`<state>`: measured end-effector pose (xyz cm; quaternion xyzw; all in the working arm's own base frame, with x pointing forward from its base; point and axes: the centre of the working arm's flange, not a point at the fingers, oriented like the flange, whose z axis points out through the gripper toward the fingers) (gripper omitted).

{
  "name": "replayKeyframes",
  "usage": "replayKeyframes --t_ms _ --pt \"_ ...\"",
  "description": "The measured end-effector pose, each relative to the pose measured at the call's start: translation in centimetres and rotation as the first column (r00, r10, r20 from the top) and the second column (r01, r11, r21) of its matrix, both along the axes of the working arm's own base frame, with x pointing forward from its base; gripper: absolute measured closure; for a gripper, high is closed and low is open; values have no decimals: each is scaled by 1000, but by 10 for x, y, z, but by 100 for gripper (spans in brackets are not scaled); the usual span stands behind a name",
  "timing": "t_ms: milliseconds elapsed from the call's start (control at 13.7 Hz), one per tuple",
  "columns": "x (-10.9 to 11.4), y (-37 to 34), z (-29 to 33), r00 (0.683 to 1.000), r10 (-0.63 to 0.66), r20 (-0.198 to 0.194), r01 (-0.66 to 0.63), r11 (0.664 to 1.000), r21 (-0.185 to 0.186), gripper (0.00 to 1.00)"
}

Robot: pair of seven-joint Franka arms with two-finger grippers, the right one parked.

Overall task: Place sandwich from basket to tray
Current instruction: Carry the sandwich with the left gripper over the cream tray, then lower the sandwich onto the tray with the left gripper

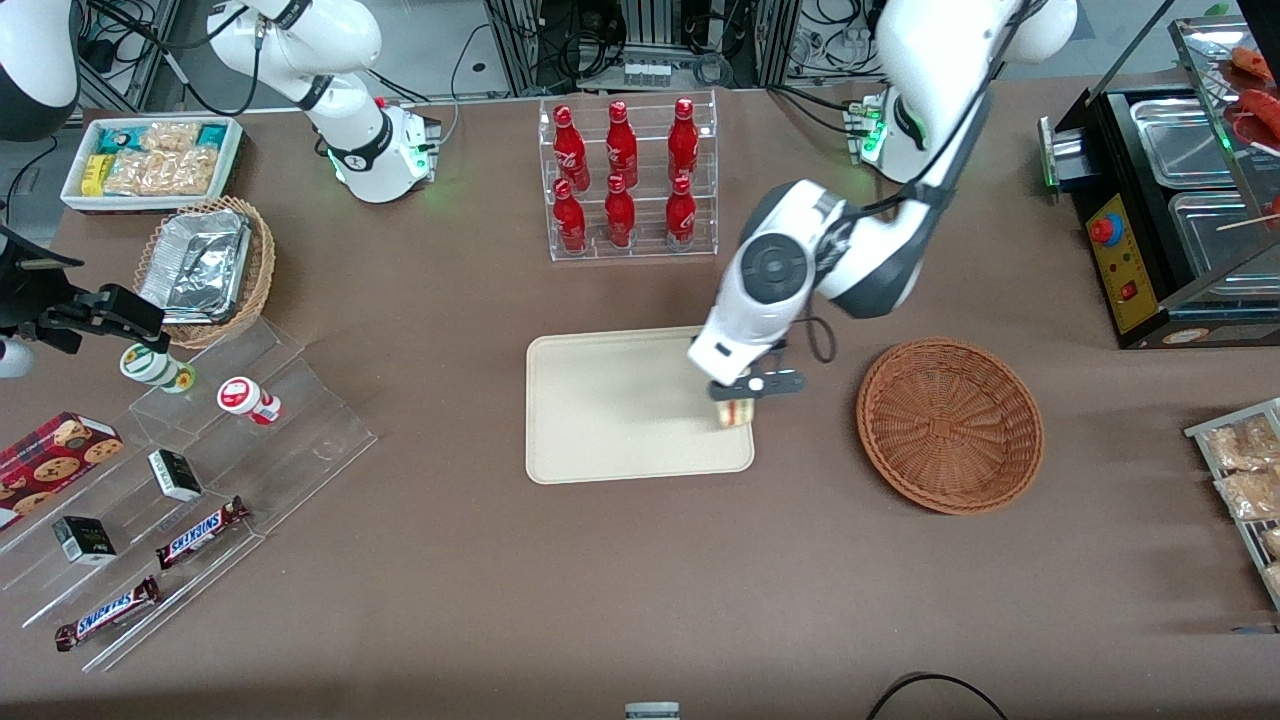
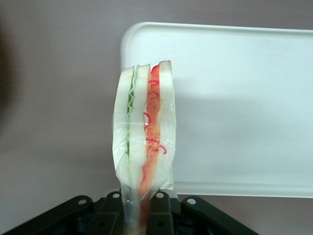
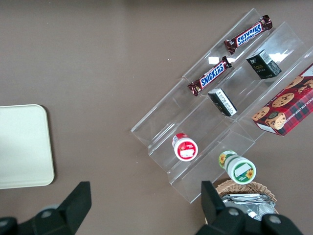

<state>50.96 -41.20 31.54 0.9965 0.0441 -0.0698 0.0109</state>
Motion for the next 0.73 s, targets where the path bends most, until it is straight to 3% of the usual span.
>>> replayKeyframes --t_ms 730 --pt "-12 -99 -45 1000 -10 0 10 1000 -16 85"
